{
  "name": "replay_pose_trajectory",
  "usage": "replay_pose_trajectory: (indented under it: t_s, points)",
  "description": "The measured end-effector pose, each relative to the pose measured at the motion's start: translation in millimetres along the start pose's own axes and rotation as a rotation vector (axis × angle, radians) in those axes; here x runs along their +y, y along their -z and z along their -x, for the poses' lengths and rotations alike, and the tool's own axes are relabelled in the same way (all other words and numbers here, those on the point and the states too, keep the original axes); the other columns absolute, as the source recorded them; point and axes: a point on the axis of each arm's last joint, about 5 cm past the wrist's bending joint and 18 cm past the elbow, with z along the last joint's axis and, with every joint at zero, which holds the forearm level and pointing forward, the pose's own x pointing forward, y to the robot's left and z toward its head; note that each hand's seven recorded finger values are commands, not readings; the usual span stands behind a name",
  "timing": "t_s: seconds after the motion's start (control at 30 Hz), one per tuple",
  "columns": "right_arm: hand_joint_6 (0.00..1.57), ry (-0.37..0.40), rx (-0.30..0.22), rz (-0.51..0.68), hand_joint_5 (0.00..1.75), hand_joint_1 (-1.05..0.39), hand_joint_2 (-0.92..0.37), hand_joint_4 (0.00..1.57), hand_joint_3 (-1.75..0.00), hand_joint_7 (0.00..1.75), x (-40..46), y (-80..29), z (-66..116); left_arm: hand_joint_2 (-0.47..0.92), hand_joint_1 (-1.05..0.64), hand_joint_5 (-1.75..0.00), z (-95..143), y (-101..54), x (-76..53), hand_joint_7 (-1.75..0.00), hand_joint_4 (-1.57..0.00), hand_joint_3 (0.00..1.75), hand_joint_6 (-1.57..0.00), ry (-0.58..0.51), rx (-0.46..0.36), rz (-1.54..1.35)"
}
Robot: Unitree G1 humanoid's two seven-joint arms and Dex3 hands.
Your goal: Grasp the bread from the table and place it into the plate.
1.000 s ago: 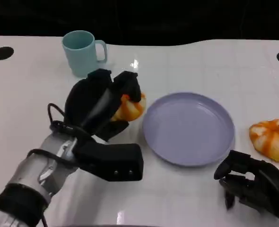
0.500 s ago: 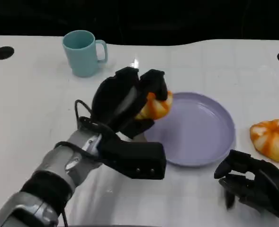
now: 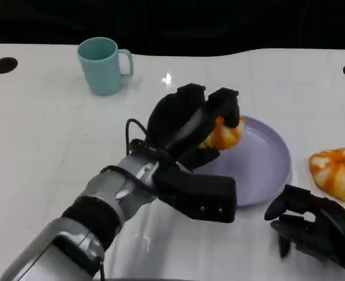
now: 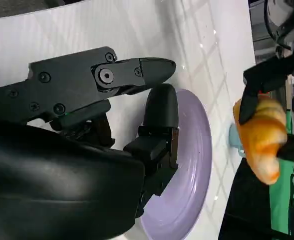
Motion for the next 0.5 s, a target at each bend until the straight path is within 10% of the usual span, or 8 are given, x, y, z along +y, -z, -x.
replay_pose_trajectory:
  t_s: [0.3,0.5]
  points:
    - [0.65,-0.019,-0.008,-0.002,1.75,-0.51,-0.92,0.68,-0.26,1.41,-0.3,0.6,1.3,0.50,-0.27,-1.74,-9,-9.2,-6.8,-1.33,-0.81,1.06,-0.74,0.099,0.000,-0.037]
    - [0.65,-0.025,-0.015,-0.002,1.75,-0.51,-0.92,0.69,-0.26,1.43,-0.1,1.0,2.3,0.57,-0.36,-1.29,-16,-13.6,-6.5,-0.54,-0.85,0.75,-0.96,0.182,0.006,-0.052]
